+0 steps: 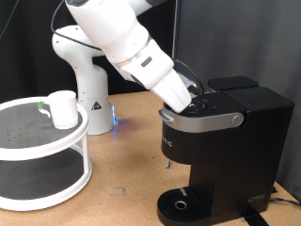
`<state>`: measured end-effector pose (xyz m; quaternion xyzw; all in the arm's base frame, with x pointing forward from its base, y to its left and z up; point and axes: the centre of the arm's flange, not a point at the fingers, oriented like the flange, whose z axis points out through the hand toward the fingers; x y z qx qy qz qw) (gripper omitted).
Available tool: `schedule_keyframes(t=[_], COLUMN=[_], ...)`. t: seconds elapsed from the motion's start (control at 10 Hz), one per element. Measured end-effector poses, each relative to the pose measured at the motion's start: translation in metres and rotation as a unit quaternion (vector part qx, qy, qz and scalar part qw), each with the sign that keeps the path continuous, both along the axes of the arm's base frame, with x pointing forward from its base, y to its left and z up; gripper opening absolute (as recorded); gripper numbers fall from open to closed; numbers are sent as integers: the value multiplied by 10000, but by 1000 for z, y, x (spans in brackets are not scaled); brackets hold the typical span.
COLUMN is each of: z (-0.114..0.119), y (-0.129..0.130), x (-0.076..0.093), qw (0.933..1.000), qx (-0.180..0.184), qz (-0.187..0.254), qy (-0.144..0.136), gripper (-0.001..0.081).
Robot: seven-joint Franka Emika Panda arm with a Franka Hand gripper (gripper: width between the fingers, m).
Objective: Make a cup of coffee with the keurig machine
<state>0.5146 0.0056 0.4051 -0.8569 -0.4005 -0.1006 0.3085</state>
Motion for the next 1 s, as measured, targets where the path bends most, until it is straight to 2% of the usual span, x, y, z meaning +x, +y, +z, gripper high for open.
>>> schedule_keyframes(t=[0.5,0.7,1.0], z=[1,6,30], y=[1,2,-1], x=[0,1,3], qw=[10000,9991,9966], qx=[66,400,803], qz=[-22,8,82], qy=[2,-104,-178], gripper=[1,1,1])
